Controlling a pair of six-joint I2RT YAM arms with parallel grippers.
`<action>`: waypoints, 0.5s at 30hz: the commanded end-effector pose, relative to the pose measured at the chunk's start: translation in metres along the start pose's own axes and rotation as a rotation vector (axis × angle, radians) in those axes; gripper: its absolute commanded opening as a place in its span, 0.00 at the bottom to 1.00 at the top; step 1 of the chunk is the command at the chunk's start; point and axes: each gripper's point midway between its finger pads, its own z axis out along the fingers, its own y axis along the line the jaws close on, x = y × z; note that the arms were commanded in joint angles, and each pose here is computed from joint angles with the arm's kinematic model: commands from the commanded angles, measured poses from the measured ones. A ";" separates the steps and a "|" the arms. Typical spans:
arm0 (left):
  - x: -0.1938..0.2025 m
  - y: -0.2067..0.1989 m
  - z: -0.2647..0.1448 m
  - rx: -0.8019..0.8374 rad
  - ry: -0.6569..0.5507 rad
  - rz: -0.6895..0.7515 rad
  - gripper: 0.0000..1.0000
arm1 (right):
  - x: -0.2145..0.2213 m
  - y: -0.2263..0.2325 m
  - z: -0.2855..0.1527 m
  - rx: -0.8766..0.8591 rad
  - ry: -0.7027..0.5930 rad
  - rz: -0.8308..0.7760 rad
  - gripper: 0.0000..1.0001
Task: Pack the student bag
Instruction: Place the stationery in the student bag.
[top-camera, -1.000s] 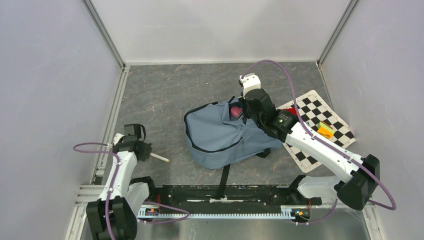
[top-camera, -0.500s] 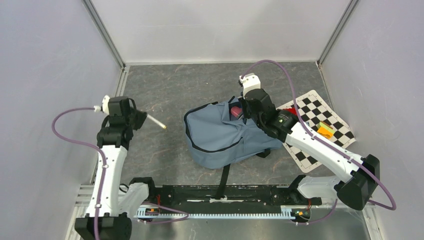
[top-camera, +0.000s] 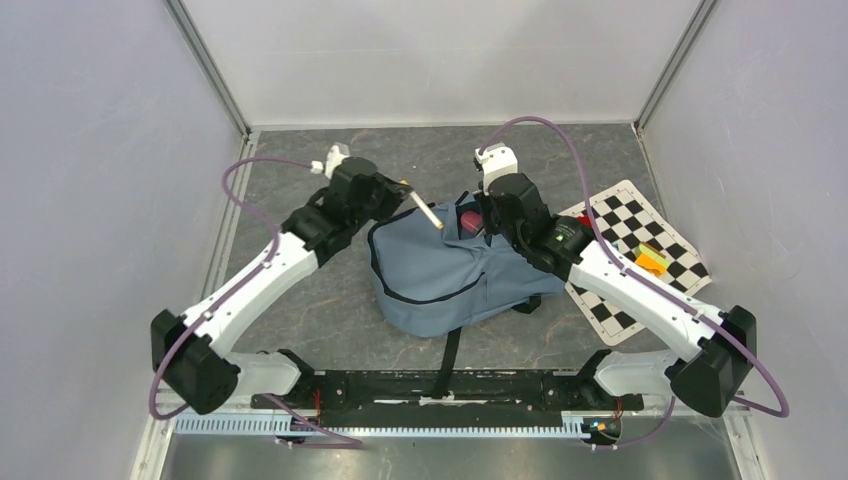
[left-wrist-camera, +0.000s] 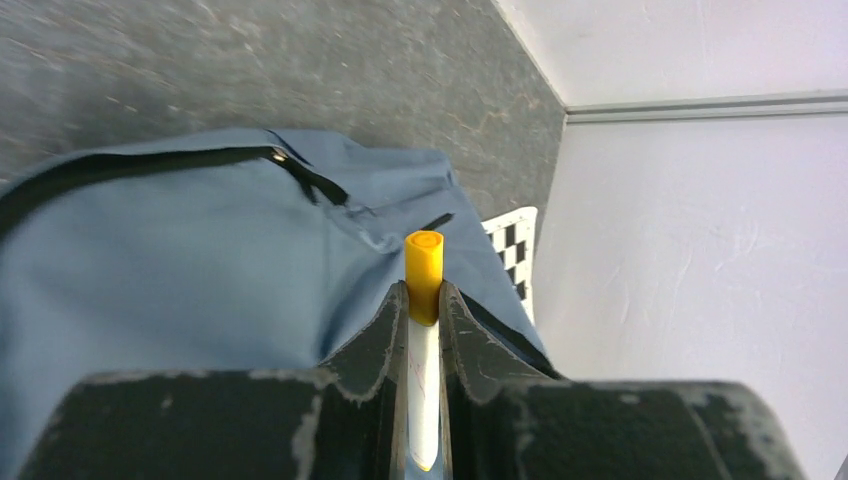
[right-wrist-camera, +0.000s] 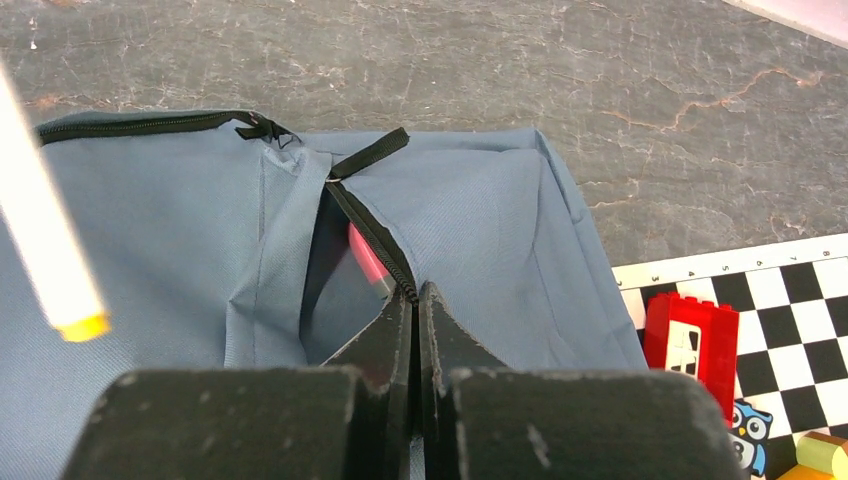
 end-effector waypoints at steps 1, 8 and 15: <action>-0.002 -0.055 0.012 0.142 -0.077 -0.173 0.02 | -0.092 -0.007 -0.021 -0.003 -0.273 0.128 0.00; 0.031 -0.074 0.043 0.157 -0.036 -0.246 0.02 | -0.092 -0.007 -0.021 -0.004 -0.277 0.137 0.00; 0.084 -0.061 0.051 0.108 0.090 -0.297 0.02 | -0.096 -0.011 -0.022 0.018 -0.291 0.123 0.00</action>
